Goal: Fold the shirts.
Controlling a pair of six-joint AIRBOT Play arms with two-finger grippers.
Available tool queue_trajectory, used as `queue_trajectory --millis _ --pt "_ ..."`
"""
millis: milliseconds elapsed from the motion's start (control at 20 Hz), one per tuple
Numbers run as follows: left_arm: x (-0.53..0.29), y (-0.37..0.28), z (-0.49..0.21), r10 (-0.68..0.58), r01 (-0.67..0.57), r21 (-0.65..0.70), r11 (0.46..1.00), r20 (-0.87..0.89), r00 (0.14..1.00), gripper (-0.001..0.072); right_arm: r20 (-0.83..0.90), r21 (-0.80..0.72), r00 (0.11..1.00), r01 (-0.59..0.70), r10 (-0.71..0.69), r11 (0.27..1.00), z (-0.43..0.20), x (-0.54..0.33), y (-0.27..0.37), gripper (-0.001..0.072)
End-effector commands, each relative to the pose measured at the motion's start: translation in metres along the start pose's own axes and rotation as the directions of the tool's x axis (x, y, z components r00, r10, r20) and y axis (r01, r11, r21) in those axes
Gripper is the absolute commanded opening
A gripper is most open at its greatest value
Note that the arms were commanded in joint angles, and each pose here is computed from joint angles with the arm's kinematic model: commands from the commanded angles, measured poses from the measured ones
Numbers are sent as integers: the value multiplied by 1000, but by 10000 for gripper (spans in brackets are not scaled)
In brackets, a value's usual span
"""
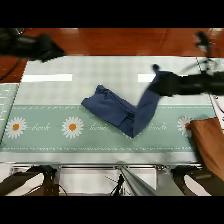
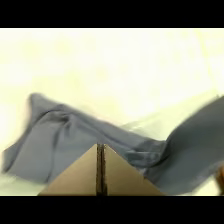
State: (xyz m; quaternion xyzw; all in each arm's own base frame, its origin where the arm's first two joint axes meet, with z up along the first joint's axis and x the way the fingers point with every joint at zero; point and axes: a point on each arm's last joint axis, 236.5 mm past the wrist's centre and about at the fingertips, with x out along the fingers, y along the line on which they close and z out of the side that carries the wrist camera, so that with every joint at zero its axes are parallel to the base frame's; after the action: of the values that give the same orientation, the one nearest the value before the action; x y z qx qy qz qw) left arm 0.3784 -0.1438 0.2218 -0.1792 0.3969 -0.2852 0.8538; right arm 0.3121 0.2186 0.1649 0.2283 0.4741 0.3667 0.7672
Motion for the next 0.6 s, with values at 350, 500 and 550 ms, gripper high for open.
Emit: queue_trajectory --millis 350,500,550 --pt "-25 26 -161 84 -80 -79 994 43 996 27 -217 -16 975 -43 39 999 25 228 3 21" --pt "-10 45 -172 105 -100 -130 986 33 994 27 -196 70 979 -50 63 996 29 252 -7 623" --pt "-7 51 -172 116 -109 -144 984 40 992 27 -198 68 977 -72 84 995 30 249 -4 627"
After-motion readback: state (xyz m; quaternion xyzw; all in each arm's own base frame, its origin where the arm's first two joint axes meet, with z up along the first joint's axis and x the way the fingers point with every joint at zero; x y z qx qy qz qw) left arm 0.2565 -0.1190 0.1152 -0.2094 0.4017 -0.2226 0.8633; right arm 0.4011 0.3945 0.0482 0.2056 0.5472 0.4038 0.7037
